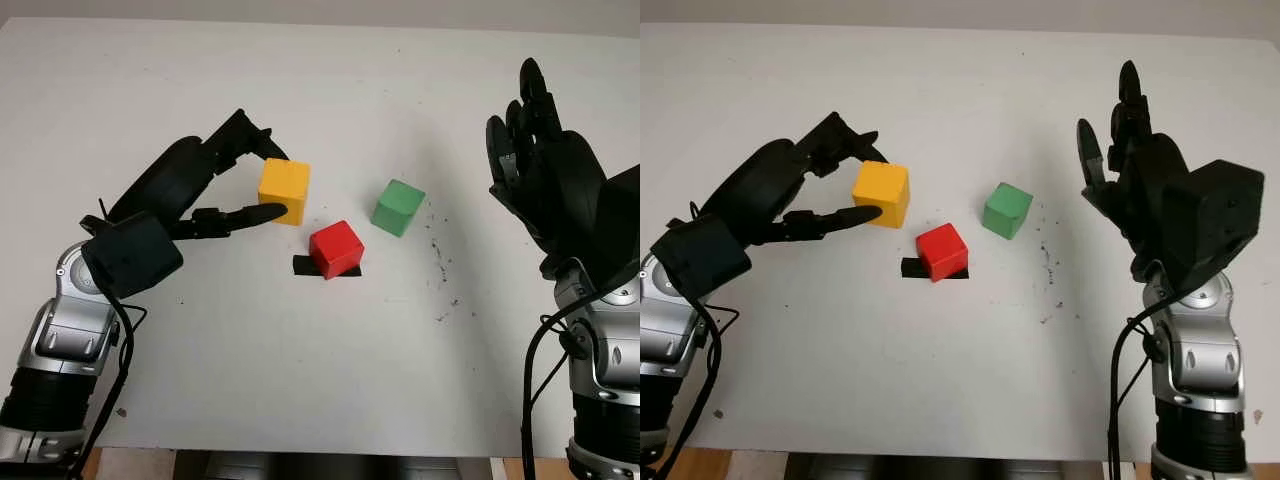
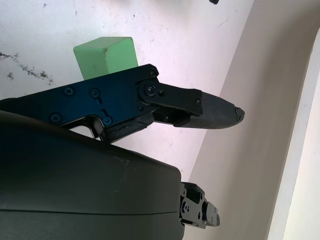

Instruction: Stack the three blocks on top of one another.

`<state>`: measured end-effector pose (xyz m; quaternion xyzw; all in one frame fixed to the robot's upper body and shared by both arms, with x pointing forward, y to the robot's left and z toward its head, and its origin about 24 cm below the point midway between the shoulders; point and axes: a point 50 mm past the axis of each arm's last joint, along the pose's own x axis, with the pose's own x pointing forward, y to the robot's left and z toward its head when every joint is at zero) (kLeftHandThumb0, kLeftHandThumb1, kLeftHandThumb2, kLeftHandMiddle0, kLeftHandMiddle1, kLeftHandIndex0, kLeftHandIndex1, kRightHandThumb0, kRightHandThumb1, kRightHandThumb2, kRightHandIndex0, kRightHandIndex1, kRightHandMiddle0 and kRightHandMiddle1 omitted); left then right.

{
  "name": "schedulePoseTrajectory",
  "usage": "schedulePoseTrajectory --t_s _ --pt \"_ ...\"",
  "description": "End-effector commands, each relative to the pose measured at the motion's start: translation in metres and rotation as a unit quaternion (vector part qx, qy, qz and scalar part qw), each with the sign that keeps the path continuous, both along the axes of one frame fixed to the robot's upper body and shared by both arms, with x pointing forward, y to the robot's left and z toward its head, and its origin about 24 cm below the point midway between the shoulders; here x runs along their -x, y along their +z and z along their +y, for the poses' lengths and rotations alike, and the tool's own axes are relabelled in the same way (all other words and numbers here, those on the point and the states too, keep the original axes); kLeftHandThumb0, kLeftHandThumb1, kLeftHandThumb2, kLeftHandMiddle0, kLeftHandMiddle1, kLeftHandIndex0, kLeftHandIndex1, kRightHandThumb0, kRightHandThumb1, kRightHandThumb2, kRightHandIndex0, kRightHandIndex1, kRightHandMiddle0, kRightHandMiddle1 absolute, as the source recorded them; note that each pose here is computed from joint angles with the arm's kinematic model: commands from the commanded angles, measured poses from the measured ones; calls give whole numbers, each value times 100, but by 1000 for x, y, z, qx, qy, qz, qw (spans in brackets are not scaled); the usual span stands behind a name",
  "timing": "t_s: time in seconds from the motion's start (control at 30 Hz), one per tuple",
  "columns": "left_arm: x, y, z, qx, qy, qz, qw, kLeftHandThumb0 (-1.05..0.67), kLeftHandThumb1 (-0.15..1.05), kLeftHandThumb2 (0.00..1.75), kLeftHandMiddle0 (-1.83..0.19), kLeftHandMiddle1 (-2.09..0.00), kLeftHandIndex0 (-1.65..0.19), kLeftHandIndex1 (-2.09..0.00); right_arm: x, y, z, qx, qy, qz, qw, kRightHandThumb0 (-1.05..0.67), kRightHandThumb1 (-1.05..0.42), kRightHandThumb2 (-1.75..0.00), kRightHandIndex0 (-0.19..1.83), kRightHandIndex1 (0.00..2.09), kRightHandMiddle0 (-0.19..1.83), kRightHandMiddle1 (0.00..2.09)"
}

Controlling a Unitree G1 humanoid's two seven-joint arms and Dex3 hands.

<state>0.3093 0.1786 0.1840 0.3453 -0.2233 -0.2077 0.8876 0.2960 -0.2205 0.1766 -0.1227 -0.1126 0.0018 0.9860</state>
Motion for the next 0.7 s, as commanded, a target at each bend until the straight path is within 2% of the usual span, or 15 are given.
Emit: schedulePoseTrajectory --t_s 0.0,0.33,0.67 --pt "0 4 -7 -3 -13 -13 1000 -46 105 34 -19 -4 -25 -167 1 1 1 0 -1 -5 1000 -65 -105 -59 -19 0 -19 0" --pt "8 -15 -28 28 -25 -19 999 -47 105 37 -16 -4 -19 -170 3 -1 1 6 -5 -8 1000 -62 -105 -61 -19 0 -19 0" --pt "10 -23 -39 32 -55 -6 998 -46 105 42 -10 -5 -8 -182 2 -2 1 8 -6 -10 1000 -62 -105 -61 -19 0 -19 0"
